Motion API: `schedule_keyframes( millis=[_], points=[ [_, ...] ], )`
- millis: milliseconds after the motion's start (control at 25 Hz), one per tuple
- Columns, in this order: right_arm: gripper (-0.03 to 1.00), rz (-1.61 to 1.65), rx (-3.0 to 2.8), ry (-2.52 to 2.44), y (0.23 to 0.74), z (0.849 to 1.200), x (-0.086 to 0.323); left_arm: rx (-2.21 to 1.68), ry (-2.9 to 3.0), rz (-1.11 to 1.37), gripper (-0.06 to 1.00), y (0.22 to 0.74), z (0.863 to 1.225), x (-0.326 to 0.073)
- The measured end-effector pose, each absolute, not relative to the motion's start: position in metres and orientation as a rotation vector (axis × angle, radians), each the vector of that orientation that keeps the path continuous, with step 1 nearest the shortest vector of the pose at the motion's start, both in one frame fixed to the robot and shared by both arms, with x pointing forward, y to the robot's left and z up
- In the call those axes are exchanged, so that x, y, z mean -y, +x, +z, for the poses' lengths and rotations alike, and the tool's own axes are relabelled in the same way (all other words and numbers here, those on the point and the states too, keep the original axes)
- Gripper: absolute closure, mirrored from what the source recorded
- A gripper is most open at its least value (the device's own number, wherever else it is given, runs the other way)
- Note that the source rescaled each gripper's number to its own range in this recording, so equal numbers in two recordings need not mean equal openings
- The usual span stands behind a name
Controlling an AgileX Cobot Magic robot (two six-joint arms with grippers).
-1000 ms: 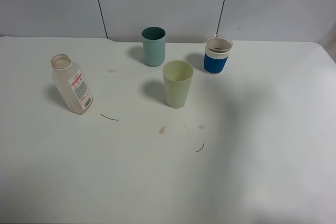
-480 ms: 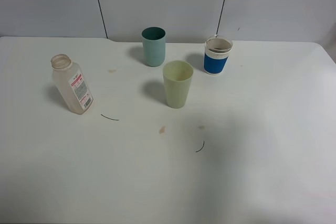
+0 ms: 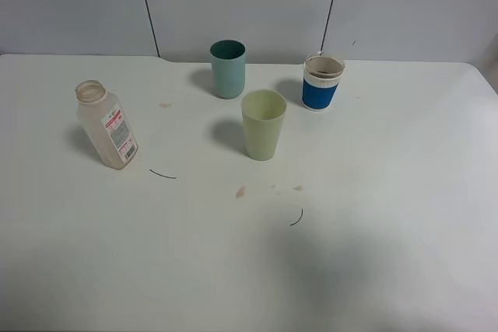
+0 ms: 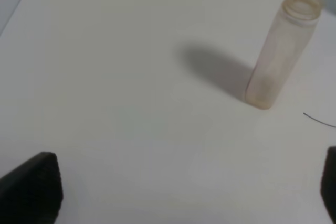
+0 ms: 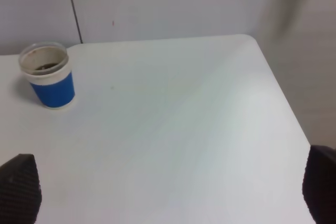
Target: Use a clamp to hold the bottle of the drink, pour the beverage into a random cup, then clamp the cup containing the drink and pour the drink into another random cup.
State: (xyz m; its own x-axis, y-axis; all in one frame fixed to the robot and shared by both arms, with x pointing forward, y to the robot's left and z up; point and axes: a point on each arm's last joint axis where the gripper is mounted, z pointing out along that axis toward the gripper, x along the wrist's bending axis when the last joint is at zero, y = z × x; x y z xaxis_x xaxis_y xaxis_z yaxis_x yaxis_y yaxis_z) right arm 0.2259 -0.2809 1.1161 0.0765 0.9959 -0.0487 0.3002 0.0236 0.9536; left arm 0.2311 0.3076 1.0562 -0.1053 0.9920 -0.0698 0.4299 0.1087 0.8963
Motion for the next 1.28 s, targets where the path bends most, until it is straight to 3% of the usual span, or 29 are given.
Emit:
schedule_keyframes(
  millis=[240, 680, 1280],
  points=[
    [-0.03, 1.012, -1.393, 1.412, 0.205, 1.108, 0.272, -1.644, 1.415, 0.956, -0.05, 0.231, 1.056, -0.308],
    [-0.03, 0.968, -1.651, 1.464, 0.232, 1.055, 0.277, -1.644, 1.415, 0.956, -0.05, 0.231, 1.056, -0.308],
    [-0.03, 0.954, -1.491, 1.604, 0.234, 1.053, 0.289, -1.644, 1.415, 0.957, -0.05, 0.231, 1.056, -0.308]
  ],
)
